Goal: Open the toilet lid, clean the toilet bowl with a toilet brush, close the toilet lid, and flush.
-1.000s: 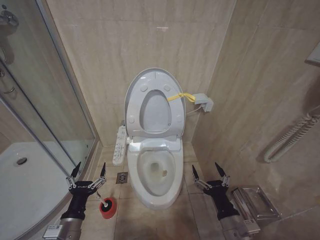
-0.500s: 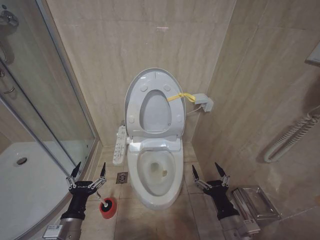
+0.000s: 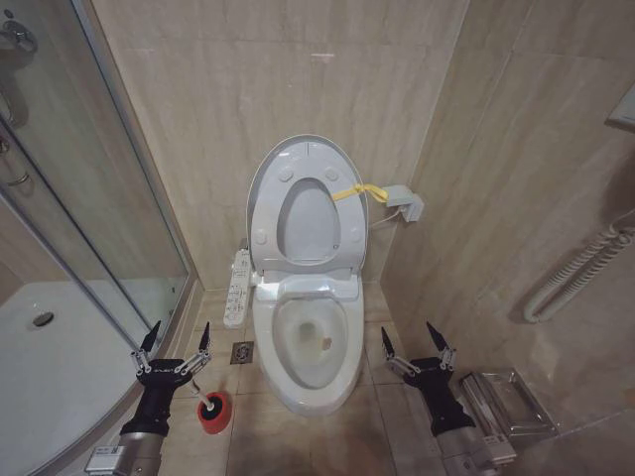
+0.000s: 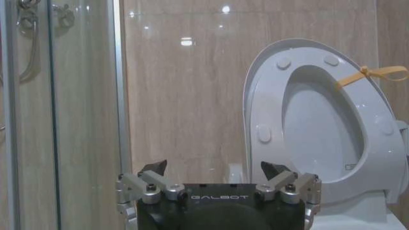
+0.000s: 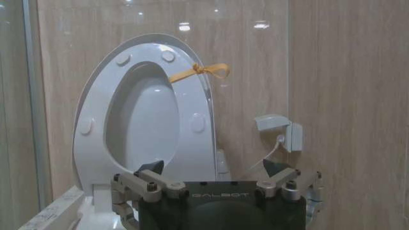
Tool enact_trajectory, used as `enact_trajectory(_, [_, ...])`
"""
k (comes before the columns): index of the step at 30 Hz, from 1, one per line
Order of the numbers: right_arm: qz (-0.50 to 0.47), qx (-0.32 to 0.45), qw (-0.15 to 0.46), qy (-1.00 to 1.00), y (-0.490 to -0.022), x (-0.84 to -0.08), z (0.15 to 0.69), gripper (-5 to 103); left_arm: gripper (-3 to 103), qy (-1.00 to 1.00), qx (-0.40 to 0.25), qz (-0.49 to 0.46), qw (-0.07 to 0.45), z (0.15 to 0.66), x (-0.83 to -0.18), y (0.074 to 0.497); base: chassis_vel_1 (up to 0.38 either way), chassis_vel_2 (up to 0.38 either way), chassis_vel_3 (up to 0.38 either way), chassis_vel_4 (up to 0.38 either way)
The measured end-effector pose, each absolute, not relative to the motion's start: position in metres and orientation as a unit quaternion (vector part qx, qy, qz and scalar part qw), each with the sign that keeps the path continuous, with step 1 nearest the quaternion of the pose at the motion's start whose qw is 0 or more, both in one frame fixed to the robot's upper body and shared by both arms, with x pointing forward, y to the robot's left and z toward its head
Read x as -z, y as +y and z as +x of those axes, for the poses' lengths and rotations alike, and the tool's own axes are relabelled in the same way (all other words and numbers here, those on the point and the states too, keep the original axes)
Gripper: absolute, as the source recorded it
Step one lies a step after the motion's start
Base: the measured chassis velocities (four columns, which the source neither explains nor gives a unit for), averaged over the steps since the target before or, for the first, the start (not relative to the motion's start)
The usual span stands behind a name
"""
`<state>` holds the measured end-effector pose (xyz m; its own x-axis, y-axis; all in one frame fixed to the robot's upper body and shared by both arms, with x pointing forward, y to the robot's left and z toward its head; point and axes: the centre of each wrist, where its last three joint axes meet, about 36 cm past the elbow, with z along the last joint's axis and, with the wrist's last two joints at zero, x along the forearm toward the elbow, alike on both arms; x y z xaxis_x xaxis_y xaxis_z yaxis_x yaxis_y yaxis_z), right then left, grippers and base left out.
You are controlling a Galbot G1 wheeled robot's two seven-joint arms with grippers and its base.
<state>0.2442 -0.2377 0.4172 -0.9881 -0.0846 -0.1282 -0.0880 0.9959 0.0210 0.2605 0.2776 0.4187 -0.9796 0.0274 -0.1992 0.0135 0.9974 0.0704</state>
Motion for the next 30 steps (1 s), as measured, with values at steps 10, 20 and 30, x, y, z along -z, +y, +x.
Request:
enact_trajectory(10, [-0.043,-0.013,0.064,0.997,-0.2377,-0.4172,0.2442,100,99,0.994,-0.034,0.010,0.101,0.2605,-0.4186,0.2776,0.000,0.000,0.000,0.000])
enact_trajectory(20, [-0.043,-0.013,0.064,0.997,-0.2377,-0.4172,0.2442,100,99,0.994,-0.034,0.010,0.101,0.2605,-0.4186,0.2776,0.000,0.000,0.000,0.000])
enact_trajectory(30, [-0.043,-0.013,0.064,0.997,-0.2377,-0.4171,0.2442,100,99,0.994,-0.034,0.010,0.101,0.2605,-0.4186,0.2776,0.000,0.000,0.000,0.000])
